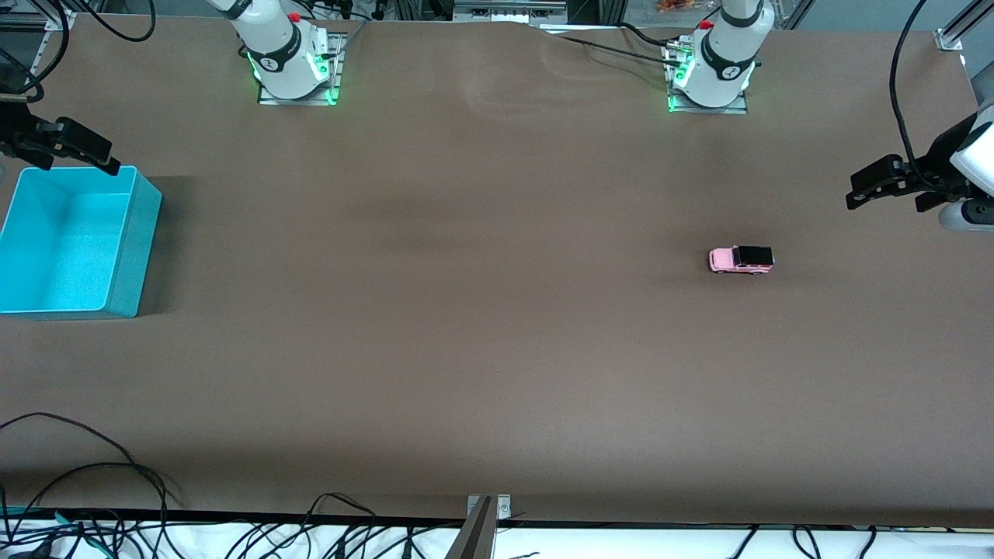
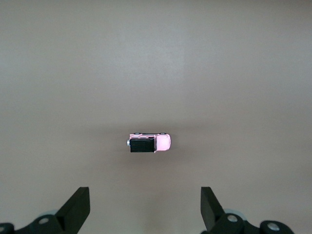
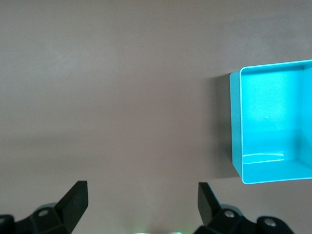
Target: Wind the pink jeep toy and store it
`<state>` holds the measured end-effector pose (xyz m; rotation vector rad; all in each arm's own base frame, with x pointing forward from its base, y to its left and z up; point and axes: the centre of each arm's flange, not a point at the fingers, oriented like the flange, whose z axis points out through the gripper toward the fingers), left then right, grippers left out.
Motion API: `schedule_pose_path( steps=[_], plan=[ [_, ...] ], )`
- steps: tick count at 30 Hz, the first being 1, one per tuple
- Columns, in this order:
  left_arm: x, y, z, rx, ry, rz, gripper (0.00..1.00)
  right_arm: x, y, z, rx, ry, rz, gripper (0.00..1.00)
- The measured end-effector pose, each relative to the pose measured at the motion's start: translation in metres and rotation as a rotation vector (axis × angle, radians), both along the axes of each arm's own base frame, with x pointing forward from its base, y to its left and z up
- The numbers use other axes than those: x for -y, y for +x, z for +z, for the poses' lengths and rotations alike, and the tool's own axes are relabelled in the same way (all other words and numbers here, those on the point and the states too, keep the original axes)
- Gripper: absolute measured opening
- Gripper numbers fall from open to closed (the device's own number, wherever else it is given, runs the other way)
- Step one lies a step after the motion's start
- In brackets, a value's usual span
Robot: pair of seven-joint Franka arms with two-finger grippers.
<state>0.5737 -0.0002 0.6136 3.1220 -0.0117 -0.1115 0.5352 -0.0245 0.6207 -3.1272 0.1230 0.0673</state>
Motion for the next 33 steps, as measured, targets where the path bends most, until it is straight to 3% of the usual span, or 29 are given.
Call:
schedule_pose_path(
  steps=[33],
  plan=[
    [-0.011,0.001,-0.001,0.005,0.000,0.018,1.00,0.005,-0.001,0.002,0.003,0.002,0.024,1.00]
  ],
)
